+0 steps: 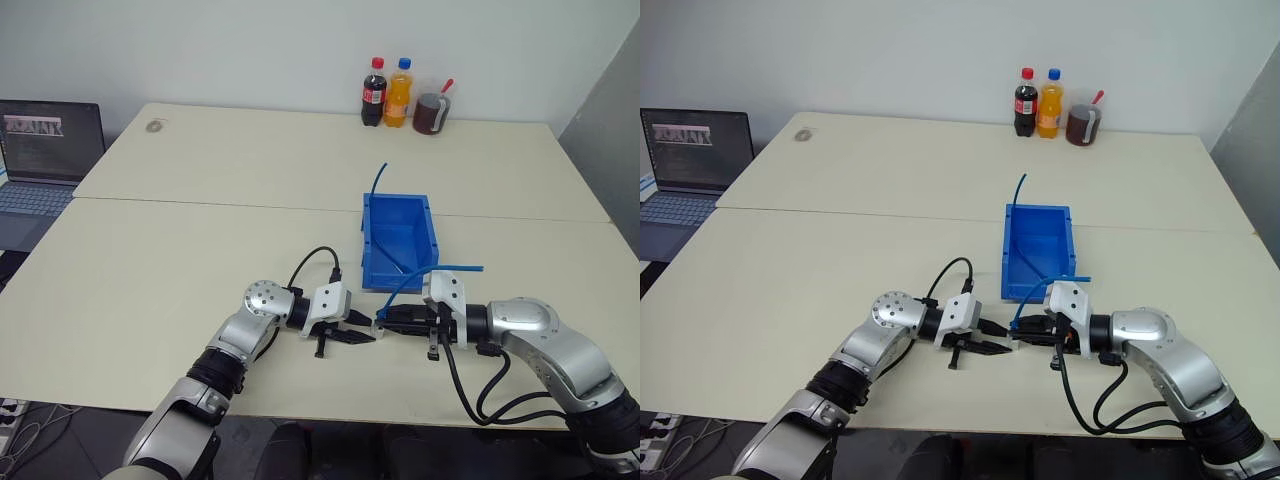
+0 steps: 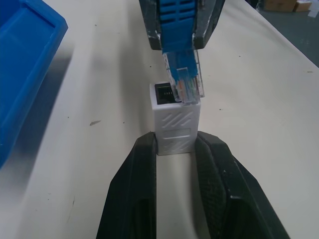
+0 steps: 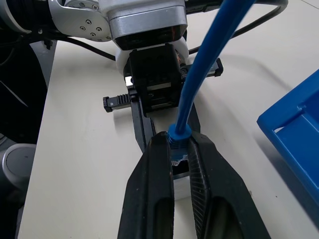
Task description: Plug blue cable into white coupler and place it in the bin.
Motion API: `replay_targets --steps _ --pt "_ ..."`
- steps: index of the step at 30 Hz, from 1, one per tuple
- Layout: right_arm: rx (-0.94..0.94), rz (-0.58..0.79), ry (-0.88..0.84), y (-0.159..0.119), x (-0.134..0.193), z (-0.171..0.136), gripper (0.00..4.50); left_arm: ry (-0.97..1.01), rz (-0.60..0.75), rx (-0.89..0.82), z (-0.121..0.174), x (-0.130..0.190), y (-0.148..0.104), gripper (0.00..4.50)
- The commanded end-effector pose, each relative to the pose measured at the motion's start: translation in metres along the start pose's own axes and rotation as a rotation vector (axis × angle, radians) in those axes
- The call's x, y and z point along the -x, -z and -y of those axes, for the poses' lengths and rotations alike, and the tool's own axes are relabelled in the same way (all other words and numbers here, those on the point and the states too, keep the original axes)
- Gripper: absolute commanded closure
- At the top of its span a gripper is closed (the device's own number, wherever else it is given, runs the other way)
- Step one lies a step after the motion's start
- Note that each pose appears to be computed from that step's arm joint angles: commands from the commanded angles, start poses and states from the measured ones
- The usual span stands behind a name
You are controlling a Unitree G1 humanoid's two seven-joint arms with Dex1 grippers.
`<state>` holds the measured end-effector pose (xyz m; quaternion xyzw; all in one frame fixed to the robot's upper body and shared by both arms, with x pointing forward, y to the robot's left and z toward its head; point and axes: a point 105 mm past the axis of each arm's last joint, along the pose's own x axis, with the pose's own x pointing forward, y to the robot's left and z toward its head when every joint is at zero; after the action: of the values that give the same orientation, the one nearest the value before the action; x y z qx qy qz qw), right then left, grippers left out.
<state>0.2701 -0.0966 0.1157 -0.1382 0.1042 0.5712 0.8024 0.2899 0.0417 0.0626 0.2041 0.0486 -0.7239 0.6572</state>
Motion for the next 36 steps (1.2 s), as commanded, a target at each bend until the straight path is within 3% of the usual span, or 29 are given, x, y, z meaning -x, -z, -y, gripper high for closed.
replay_targets --steps 1,8,15,22,36 --pt "0.010 -0.014 0.066 0.000 0.007 0.015 4.32 0.024 0.017 -0.019 0.005 -0.002 -0.005 3.70" --pt "0.006 -0.004 0.072 -0.002 0.008 0.016 4.32 0.020 0.016 -0.018 0.004 0.000 -0.005 3.70" --pt "0.008 0.068 0.054 -0.032 0.018 0.009 4.32 0.018 0.015 -0.013 0.005 0.001 -0.005 3.70" --pt "0.050 0.010 -0.017 -0.020 0.015 -0.010 4.32 0.016 0.015 -0.010 0.004 0.001 -0.005 3.70" --pt "0.076 0.011 -0.048 -0.008 0.003 -0.013 4.32 0.010 0.007 -0.019 0.001 0.003 -0.006 3.70"
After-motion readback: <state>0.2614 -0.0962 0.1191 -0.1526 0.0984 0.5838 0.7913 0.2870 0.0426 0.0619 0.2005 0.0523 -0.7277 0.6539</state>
